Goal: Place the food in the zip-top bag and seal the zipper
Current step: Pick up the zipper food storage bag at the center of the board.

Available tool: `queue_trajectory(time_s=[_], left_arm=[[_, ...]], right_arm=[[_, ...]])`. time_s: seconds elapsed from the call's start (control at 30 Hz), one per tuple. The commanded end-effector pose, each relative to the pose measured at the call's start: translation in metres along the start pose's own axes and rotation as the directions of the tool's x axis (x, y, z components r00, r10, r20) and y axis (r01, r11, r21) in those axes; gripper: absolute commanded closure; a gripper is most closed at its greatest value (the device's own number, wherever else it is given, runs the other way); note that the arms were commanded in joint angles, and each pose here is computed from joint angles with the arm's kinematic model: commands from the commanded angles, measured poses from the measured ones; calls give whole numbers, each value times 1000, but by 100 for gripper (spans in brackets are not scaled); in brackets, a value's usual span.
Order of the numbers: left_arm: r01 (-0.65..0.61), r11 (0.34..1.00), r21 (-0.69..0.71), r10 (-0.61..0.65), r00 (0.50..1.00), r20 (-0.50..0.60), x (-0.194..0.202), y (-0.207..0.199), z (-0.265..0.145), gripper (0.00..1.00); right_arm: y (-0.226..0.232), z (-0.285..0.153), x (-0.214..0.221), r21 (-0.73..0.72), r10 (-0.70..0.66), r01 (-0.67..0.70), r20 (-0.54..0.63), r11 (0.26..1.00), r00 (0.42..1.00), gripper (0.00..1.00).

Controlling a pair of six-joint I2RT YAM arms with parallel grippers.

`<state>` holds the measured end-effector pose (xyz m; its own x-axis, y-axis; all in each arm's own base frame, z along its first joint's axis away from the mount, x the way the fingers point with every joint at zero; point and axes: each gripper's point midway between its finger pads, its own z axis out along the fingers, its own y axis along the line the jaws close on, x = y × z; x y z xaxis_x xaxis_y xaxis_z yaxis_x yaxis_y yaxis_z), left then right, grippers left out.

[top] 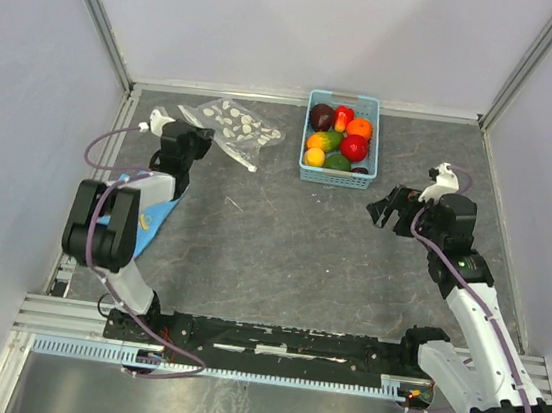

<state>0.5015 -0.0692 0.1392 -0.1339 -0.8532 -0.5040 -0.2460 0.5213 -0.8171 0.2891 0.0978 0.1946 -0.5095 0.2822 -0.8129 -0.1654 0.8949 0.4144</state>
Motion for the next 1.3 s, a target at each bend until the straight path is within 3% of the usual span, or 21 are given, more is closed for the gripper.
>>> queue_trajectory(time_s=[0.0,0.4,0.7,1.03,1.27], left_arm=[[-131,991,-22,130,991,-27,-12,-8,-41,97],[-294,930,-220,268,953,-141,-42,-9,-140,97],[-366,912,-188,324,920,-220,-48,-26,-199,97],[-360,917,-174,296,903,-311,-3,-35,-225,97],[-405,907,-111,337,859,-386,43,-52,-229,97]], right_arm=[[37,-7,-31,-146,-14,24,73,989,997,1],[92,-4,-24,-282,-122,129,42,951,992,2],[157,7,-11,-360,-274,275,55,891,960,4],[263,12,12,-445,-459,474,151,759,876,4],[310,18,46,-437,-542,569,200,697,817,6]])
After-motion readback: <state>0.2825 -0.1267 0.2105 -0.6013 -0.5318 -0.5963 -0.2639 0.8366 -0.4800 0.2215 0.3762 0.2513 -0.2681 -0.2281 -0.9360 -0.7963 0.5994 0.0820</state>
